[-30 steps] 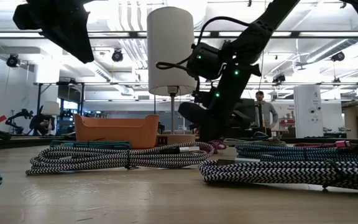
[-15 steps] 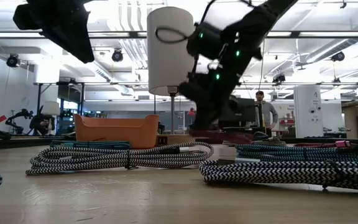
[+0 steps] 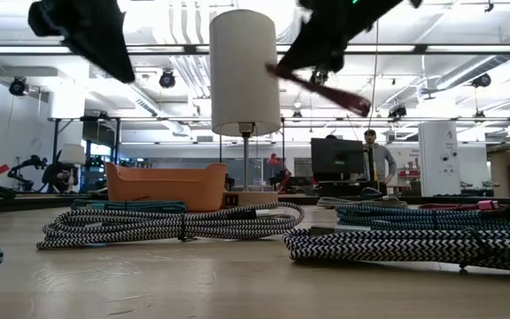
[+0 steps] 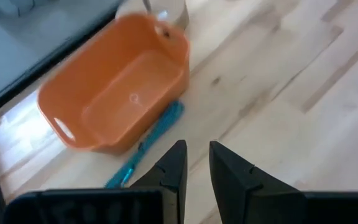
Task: Pick & Place USB Port
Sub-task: Put the left pink charger cable into the gray bin
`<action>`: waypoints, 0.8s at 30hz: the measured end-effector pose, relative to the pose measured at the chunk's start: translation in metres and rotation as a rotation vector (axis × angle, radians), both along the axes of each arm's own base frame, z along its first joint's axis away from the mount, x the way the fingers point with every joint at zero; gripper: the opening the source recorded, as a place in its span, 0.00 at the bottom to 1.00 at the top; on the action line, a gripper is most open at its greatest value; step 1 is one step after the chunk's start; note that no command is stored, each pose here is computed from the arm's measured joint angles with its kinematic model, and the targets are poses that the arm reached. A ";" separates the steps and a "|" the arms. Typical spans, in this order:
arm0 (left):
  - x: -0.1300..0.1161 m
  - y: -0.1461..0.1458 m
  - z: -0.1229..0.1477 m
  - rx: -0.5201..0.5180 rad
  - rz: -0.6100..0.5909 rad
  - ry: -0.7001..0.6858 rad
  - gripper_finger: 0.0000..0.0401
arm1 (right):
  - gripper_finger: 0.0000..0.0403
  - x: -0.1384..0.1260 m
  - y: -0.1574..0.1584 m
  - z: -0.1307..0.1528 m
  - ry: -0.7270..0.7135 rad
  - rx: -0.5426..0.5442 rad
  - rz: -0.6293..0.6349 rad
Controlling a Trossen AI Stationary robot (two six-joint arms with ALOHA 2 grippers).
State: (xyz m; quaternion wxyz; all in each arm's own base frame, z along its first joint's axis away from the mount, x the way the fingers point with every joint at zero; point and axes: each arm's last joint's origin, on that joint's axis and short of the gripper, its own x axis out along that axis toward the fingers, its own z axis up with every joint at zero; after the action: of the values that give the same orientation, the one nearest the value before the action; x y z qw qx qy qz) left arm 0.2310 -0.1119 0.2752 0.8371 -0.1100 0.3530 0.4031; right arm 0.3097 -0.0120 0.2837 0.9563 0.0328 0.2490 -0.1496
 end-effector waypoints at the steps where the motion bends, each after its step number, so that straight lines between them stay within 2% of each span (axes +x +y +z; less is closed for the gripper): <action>1: -0.003 0.001 0.005 0.014 -0.002 -0.027 0.16 | 0.03 -0.007 0.002 0.002 -0.038 -0.010 0.011; 7: -0.017 0.011 0.024 0.099 -0.035 -0.113 0.16 | 0.03 -0.041 0.005 -0.016 -0.298 -0.047 0.042; 10: -0.013 0.015 0.013 0.105 -0.035 -0.153 0.16 | 0.03 -0.050 0.005 -0.027 -0.464 -0.050 0.039; 13: -0.002 0.013 -0.003 0.099 -0.091 -0.199 0.16 | 0.03 -0.053 0.006 -0.036 -0.575 -0.054 0.061; 18: 0.020 0.009 -0.019 0.064 -0.278 -0.325 0.16 | 0.03 -0.048 0.006 -0.049 -0.596 -0.041 0.089; 24: 0.041 0.012 -0.009 0.065 -0.549 -0.594 0.16 | 0.03 -0.025 0.008 -0.051 -0.578 -0.016 0.106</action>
State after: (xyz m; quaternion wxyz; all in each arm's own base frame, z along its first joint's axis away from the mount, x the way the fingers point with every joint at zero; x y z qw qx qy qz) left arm 0.2717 -0.0997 0.2659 0.9823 -0.0969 0.0992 0.1260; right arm 0.2845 -0.0044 0.2330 0.9943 0.0532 -0.0336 -0.0860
